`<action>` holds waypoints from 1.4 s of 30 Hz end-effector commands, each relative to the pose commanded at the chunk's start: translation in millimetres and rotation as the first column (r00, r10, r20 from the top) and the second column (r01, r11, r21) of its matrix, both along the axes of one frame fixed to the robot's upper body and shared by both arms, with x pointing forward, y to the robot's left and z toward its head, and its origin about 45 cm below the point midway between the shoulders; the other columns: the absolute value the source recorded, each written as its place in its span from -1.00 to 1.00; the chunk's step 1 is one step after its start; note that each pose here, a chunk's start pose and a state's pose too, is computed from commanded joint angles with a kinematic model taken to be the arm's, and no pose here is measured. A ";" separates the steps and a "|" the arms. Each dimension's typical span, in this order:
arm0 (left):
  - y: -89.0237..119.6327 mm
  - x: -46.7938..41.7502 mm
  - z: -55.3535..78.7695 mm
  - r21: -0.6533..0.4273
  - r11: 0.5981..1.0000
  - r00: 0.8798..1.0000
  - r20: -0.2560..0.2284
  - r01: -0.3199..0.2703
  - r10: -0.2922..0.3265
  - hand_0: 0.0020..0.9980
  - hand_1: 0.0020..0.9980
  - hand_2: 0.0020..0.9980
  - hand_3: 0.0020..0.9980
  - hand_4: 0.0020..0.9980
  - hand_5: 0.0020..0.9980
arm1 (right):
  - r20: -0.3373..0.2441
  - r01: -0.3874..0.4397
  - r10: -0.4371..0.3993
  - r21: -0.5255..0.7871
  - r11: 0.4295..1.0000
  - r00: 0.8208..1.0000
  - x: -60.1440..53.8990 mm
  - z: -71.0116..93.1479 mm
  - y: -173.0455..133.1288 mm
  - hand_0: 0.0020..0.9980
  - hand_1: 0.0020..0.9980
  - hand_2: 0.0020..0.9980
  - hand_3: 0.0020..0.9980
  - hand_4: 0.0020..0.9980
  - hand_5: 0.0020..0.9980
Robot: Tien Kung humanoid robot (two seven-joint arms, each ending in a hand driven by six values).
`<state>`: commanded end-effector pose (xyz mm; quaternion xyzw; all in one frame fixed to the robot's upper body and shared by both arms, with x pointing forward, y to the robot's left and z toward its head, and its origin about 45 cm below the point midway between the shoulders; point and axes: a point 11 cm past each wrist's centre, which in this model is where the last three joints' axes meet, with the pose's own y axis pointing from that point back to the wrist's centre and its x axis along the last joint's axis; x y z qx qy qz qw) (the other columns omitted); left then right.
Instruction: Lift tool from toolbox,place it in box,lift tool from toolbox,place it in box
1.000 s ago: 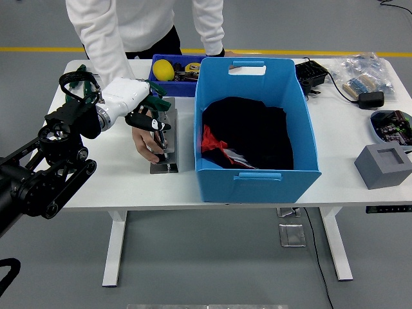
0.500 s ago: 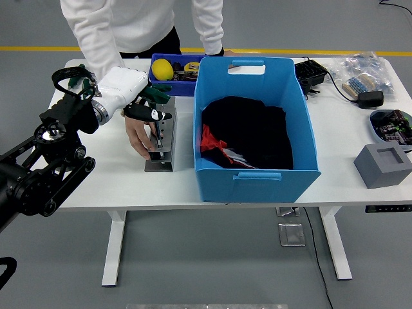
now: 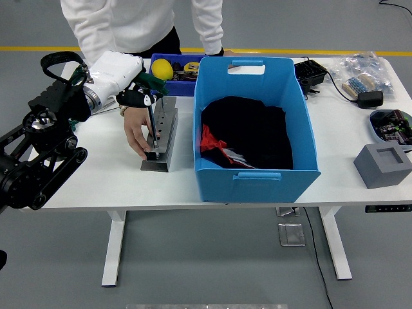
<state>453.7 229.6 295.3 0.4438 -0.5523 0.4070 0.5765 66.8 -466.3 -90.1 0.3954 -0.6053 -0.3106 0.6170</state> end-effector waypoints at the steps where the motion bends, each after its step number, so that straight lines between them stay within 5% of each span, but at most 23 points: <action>1: 0.9 0.0 3.7 0.003 1.000 1.000 0.004 -0.001 0.001 -0.66 -0.98 -0.94 -0.89 0.36 -0.19 | 0.000 0.000 0.000 0.000 1.000 1.000 0.0 0.0 0.0 0.25 0.23 0.39 0.08 0.60 0.15; 20: -5.1 -2.5 82.6 0.027 0.999 0.989 0.140 0.040 -0.043 -0.66 -0.98 -0.94 -0.89 0.29 -0.34 | 0.001 0.003 -0.003 -0.001 1.000 1.000 -0.4 0.1 -0.4 0.25 0.23 0.39 0.07 0.59 0.15; 30: -47.6 -18.3 129.8 -0.067 0.980 0.952 0.261 0.185 -0.162 -0.66 -0.99 -0.94 -0.89 0.29 -0.38 | 0.001 0.000 0.000 -0.002 1.000 1.000 -0.1 0.3 -0.7 0.25 0.23 0.39 0.07 0.59 0.15; 35: -75.8 -22.0 128.6 -0.117 0.957 0.936 0.267 0.267 -0.228 -0.67 -0.99 -0.94 -0.88 0.30 -0.37 | 0.001 -0.002 0.002 -0.003 1.000 1.000 0.3 0.6 -1.3 0.25 0.23 0.39 0.08 0.59 0.15; 42: -106.7 -14.1 90.4 -0.173 0.928 0.933 0.209 0.331 -0.294 -0.66 -0.99 -0.94 -0.88 0.30 -0.37 | 0.007 -0.002 0.002 -0.005 1.000 1.000 2.6 1.7 -2.9 0.25 0.23 0.39 0.07 0.60 0.15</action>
